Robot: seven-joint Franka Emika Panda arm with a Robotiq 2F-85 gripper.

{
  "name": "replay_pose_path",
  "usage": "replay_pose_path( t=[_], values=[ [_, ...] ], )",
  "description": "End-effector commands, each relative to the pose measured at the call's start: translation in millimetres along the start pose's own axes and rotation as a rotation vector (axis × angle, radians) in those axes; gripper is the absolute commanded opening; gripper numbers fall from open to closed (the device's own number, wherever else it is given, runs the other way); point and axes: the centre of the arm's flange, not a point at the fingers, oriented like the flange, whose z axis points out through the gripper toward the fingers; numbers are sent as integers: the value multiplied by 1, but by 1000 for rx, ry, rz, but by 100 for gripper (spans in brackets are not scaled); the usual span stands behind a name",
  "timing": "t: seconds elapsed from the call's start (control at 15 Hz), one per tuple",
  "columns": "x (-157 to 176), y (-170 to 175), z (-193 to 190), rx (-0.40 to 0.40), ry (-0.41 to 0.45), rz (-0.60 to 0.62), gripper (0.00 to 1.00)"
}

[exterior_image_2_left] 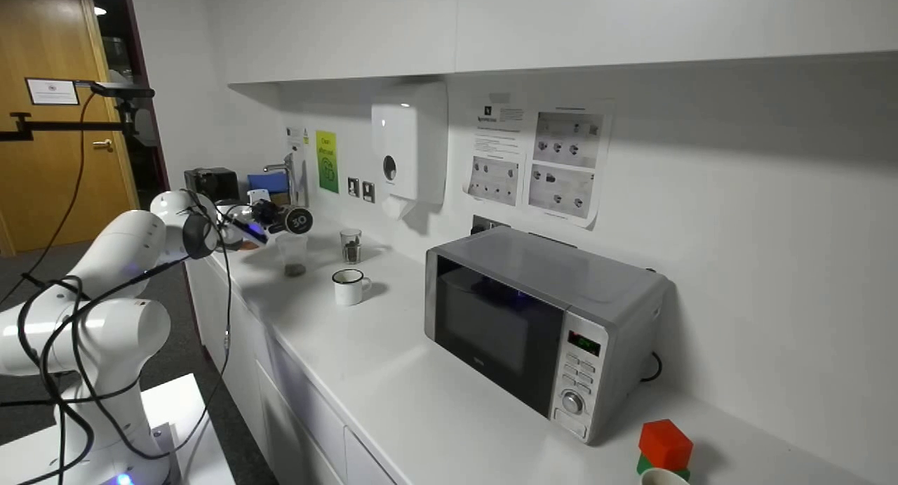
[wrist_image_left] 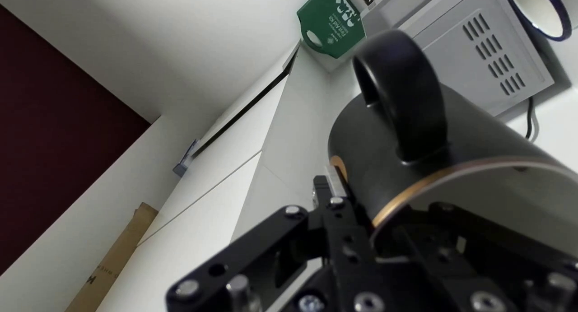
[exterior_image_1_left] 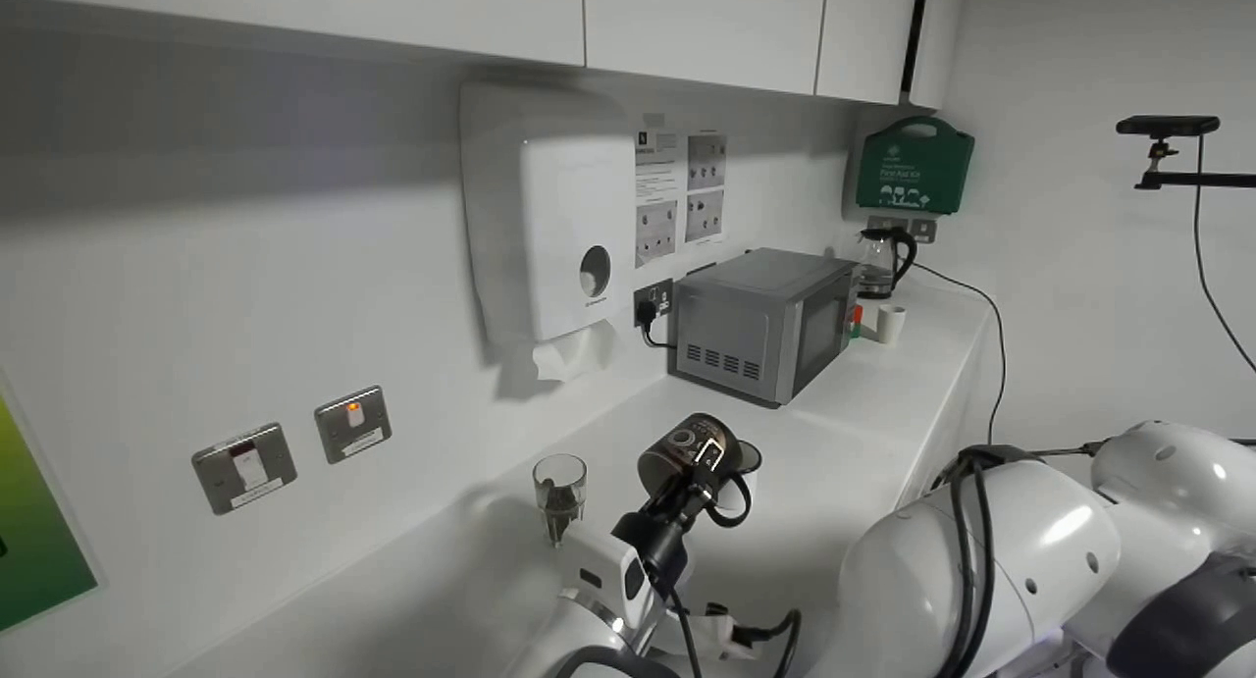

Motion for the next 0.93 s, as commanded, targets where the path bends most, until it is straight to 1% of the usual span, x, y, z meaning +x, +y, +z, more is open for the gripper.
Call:
replay_pose_path(
  t=[0.0, 0.87],
  values=[
    [25, 3, -20, -57, -5, -3, 2],
    [33, -1, -17, -109, 19, -30, 2]
  ],
)
